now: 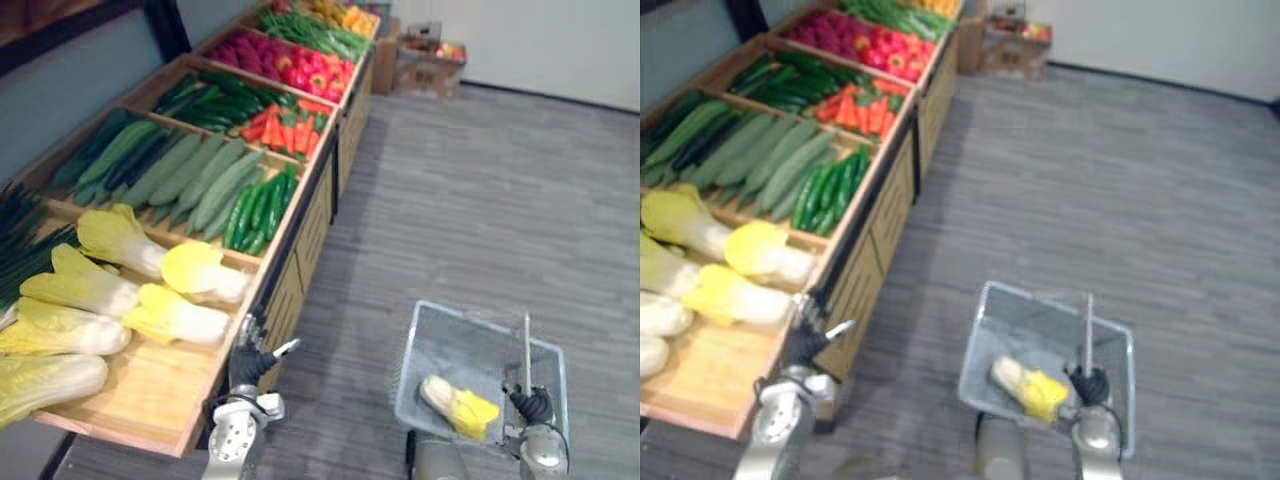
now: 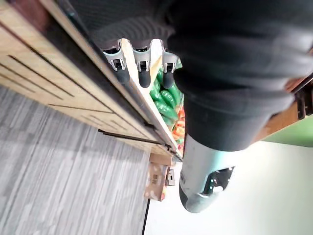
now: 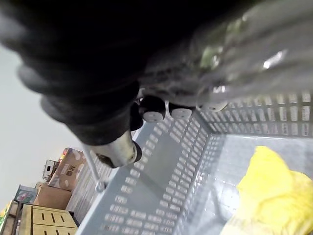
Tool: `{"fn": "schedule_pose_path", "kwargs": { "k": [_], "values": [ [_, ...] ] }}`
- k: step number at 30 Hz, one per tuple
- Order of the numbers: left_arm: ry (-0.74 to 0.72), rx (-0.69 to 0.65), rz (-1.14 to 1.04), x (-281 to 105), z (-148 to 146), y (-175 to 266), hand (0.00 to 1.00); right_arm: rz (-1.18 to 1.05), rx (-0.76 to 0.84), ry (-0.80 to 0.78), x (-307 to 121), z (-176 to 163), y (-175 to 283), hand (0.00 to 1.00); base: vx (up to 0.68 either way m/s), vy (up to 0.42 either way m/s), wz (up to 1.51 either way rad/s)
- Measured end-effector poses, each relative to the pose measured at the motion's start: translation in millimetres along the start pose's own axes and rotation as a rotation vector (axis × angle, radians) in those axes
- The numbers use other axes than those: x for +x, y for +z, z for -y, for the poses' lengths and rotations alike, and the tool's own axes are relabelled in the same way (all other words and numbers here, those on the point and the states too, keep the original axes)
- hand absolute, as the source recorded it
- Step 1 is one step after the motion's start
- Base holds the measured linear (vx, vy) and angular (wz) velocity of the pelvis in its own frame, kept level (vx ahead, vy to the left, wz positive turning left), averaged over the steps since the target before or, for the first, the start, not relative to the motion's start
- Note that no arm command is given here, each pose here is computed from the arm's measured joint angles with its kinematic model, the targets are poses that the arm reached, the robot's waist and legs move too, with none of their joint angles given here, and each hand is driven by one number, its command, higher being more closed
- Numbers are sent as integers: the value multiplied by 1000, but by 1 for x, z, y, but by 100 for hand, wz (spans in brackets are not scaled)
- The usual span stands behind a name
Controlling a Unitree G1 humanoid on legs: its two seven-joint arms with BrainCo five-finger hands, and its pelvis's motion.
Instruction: Pick vegetable in the basket
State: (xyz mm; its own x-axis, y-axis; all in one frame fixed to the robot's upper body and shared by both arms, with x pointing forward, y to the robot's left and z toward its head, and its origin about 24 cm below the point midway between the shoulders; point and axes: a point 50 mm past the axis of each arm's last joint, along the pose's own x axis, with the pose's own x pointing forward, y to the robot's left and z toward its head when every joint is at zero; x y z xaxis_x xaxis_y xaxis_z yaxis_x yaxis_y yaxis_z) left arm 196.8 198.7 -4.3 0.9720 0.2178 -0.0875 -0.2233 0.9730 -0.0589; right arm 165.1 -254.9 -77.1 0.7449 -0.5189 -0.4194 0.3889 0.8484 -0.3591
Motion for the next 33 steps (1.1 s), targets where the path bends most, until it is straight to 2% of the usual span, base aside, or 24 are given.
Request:
{"fn": "schedule_pose_path", "kwargs": {
  "k": [6, 13, 21, 31, 33],
  "values": [
    [7, 0, -1, 0, -1, 0, 0, 36, 10, -17, 1, 4, 9, 100, 470, -136, 49],
    [28, -69, 17, 7, 11, 2, 0, 124, -18, 11, 10, 4, 32, 100, 480, -224, 10],
    [24, -59, -53, 1, 10, -14, 0, 87, -60, -8, 5, 20, 17, 100, 327, -131, 8],
    [2, -60, -60, -8, 13, -15, 0, 16, -45, -133, -2, 46, -4, 100, 136, 190, 2],
    [6, -54, -50, -6, 11, -13, 0, 3, -34, -128, -2, 41, -5, 100, 200, 350, 10]
  ]
}}
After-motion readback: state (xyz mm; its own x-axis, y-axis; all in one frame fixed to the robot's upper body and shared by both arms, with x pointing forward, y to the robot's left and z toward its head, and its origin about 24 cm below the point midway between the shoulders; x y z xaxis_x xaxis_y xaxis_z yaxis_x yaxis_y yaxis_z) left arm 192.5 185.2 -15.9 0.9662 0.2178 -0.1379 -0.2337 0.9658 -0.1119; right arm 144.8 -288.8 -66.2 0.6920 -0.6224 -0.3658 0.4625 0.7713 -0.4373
